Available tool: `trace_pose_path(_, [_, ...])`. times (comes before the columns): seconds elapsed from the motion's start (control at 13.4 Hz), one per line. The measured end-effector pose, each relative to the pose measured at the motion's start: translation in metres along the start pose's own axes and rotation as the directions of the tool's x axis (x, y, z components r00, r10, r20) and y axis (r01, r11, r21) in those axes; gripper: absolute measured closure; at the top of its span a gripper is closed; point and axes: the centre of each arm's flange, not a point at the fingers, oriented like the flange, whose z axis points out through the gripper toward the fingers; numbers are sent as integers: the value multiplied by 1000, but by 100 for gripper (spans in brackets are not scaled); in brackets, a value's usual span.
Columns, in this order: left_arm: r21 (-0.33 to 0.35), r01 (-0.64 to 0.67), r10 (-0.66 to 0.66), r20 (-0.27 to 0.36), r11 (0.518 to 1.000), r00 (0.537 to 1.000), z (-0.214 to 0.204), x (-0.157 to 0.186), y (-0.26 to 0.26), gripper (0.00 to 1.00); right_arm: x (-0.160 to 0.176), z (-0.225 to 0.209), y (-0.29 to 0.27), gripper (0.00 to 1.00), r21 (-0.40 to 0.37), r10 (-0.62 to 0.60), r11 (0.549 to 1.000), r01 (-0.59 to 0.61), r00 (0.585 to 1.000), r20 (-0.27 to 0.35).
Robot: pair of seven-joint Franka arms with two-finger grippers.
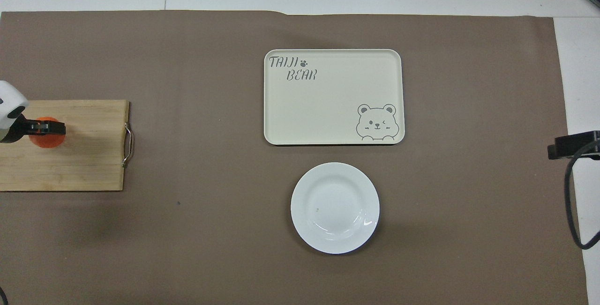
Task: Place orange and plate with both arms
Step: 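Carry the orange with the left gripper over the white plate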
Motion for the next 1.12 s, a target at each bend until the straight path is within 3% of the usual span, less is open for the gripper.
trace_pose_path(0.22, [-27, -157, 158, 39, 987, 987, -49, 4, 115, 18, 0, 0, 1, 0, 0, 2, 1000, -2, 1000, 0])
trace_pose_path(0.52, [-41, -354, 354, -4, 934, 935, -81, -6, 263, 18, -1, 1, 2, 0, 1, 3, 1000, -3, 1000, 3])
trace_pose_path(0.89, [-193, -385, 373, -98, 902, 923, -86, -24, 389, 18, -1, 2, 2, 0, 1, 3, 1000, -3, 1000, 5])
trace_pose_path(1.12, [-248, -299, 287, -83, 922, 954, -52, -51, 482, 18, -1, 2, 2, 0, 1, 3, 1000, -3, 1000, 5])
